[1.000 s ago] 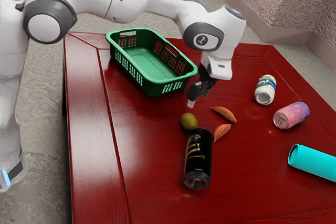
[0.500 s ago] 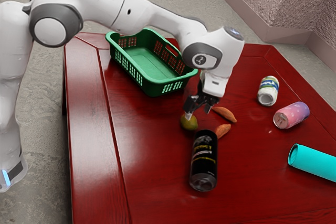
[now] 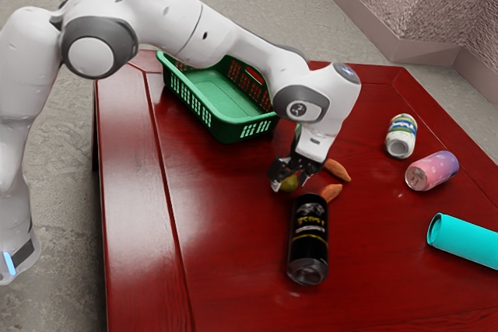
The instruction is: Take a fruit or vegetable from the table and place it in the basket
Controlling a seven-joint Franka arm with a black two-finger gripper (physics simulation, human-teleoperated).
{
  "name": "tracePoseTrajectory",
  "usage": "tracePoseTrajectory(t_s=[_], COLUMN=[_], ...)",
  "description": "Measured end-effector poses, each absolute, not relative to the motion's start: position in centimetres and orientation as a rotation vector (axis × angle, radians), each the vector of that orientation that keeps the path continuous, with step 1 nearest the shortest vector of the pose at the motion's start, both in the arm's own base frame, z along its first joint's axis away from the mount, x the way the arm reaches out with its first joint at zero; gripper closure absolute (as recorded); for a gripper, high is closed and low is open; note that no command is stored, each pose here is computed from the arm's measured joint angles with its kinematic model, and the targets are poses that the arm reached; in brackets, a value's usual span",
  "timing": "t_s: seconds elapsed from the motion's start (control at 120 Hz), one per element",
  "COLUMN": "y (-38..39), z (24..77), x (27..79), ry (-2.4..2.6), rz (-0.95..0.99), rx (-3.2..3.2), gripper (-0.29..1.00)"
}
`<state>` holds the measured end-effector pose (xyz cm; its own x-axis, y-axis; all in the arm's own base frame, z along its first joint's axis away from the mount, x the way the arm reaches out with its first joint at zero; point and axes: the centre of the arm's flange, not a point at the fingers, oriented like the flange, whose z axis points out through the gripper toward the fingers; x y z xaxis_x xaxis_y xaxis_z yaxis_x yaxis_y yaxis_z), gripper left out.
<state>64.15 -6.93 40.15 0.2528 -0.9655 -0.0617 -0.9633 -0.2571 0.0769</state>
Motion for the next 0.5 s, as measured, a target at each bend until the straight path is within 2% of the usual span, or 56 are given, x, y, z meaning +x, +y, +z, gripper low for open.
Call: tracePoseTrajectory(t_s=[0.042, 0.133, 0.183, 0.217, 0.367, 0.5], y=[-6.9, -6.8, -6.9, -6.9, -7.1, -7.1], z=[40.0, 39.8, 39.8, 39.9, 42.3, 44.3], x=[64.2, 64.3, 64.3, 64.3, 64.0, 63.7], ry=[-1.903, -1.906, -1.91, -1.913, -1.937, -1.952], rz=[-0.148, -0.142, -0.138, -0.133, -0.085, -0.046], rx=[2.466, 2.463, 2.46, 2.457, 2.465, 2.478], gripper=[0.11, -0.05, -0.07, -0.04, 0.28, 0.37])
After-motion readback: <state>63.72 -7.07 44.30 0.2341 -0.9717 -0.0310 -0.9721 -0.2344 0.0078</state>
